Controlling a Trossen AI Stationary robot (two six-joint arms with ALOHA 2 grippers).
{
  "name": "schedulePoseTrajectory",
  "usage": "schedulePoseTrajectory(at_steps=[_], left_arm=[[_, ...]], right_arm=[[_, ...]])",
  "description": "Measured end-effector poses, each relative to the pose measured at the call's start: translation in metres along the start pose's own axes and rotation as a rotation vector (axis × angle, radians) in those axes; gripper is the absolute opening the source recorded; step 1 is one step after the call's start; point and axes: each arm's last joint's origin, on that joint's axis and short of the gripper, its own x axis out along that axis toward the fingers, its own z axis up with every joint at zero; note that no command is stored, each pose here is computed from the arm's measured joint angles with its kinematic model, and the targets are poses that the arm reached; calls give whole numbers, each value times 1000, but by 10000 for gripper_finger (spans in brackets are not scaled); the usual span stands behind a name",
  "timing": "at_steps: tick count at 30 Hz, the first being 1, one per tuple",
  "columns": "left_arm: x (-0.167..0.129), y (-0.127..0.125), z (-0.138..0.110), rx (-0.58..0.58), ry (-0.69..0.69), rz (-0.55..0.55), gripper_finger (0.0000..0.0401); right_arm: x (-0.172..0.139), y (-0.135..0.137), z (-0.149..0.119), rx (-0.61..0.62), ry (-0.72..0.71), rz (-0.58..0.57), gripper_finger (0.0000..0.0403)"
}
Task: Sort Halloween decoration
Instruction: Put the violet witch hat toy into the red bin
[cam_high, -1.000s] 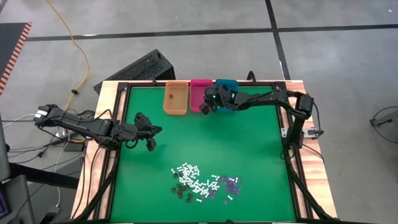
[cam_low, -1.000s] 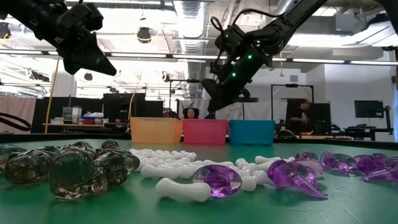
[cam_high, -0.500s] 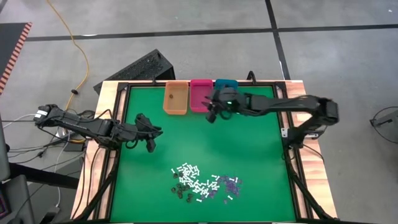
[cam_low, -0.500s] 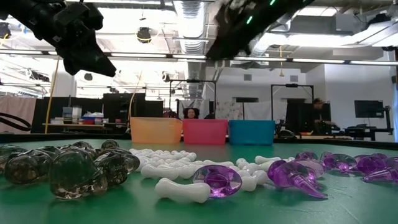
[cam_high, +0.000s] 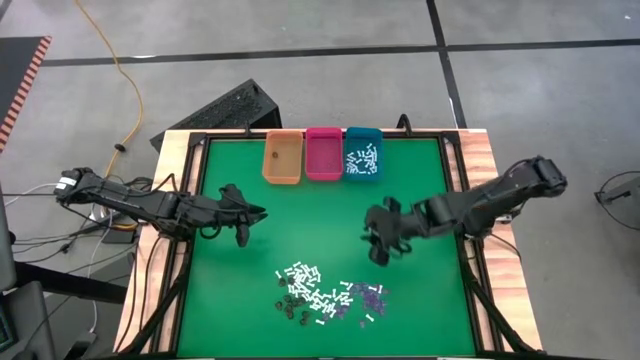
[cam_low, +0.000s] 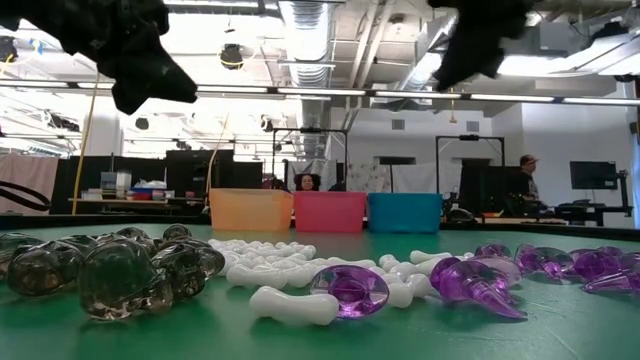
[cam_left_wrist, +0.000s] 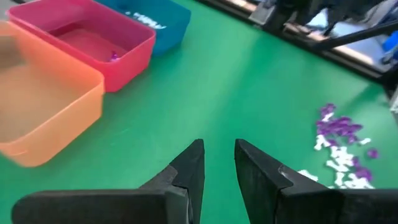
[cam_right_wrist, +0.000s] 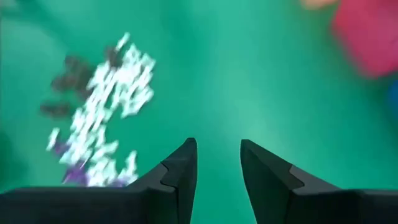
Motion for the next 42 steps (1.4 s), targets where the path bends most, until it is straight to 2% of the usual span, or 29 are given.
schedulePoseTrajectory(at_steps=[3,10,19,23,30,38,42], left_arm=[[0,-2,1,-17,-5,-32,78],[0,-2,2,-22,-14,-25,78],[0,-1,4,0,-48,10,78],[0,-1,4,18,-50,15,78],[0,-1,4,24,-50,17,78],[0,-1,4,15,-53,14,78],[0,-2,6,7,-68,8,78]], right_arm=[[1,17,-25,46,24,24,149],[-18,54,-72,100,95,112,144],[-34,76,-96,231,-24,98,146],[-22,86,-107,209,6,90,156],[19,100,-141,89,141,-33,189],[43,104,-163,74,190,-120,240],[50,103,-170,53,215,-157,248]])
